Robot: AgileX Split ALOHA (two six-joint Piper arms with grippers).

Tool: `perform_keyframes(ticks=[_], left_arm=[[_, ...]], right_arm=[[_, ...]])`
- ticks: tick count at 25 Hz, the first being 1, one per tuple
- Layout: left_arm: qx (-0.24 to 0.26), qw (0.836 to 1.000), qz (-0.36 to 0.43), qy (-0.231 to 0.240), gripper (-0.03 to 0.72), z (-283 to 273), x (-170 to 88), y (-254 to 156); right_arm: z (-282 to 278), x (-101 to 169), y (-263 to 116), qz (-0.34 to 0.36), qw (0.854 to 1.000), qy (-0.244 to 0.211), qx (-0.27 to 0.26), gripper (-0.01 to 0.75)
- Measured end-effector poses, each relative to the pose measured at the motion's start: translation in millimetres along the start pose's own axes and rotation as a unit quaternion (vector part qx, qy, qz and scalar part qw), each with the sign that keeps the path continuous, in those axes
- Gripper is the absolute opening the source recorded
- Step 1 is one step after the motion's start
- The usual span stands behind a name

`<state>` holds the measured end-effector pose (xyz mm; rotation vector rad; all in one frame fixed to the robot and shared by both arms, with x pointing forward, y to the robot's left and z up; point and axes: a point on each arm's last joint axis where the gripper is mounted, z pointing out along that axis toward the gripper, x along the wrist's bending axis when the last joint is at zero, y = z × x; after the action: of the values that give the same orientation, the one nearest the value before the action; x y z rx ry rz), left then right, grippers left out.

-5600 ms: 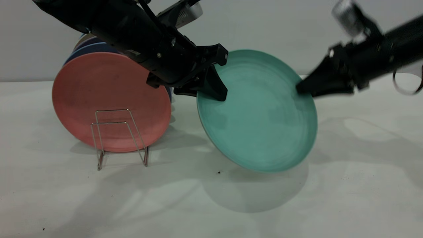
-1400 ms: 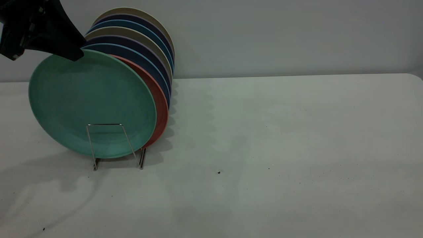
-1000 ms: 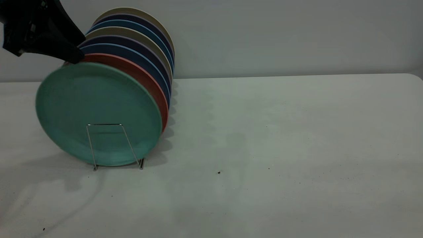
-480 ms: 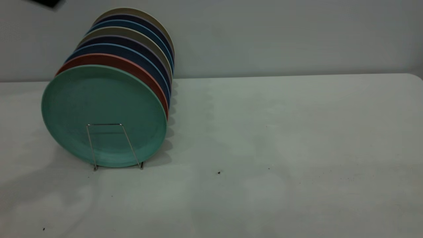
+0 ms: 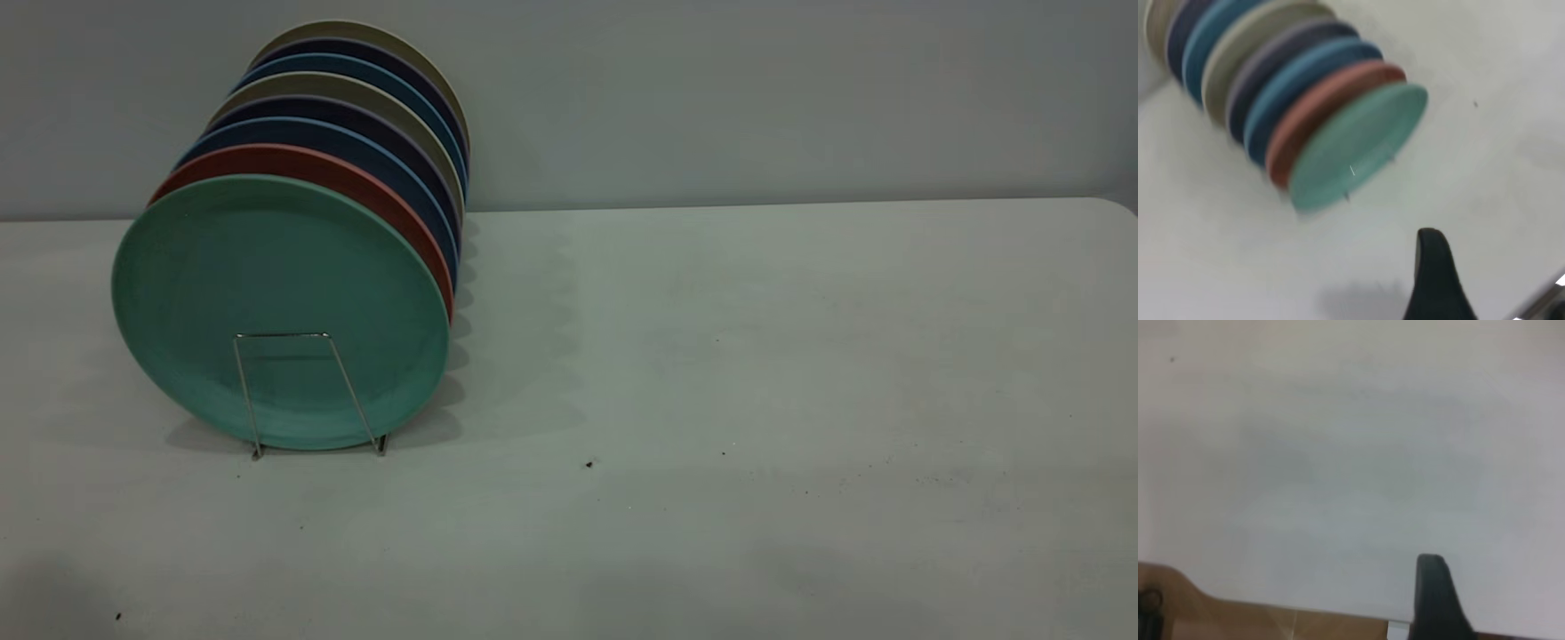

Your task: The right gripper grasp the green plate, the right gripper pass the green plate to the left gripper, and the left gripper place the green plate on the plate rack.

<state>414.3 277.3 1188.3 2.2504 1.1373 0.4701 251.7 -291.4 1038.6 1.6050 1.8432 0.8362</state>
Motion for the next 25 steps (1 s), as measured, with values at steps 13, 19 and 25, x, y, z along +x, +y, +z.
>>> perform_keyframes(ticks=[13, 19, 25], left_arm=[[-0.024, 0.981, -0.152, 0.119, 0.516, -33.0, -63.7, -111.4], [0.007, 0.976, -0.185, 0.111, 0.516, 8.2, -84.5, -174.6], [-0.010, 0.976, -0.172, 0.133, 0.516, 22.6, -95.1, -207.9]], right_arm=[[-15.3, -6.2, -13.7, 0.010, 0.997, 0.000, -0.070, 0.480], [-16.3, -6.6, -14.6, 0.004, 0.997, 0.007, -0.075, 0.480], [-16.5, -6.6, -14.7, 0.002, 0.997, 0.011, -0.076, 0.480]])
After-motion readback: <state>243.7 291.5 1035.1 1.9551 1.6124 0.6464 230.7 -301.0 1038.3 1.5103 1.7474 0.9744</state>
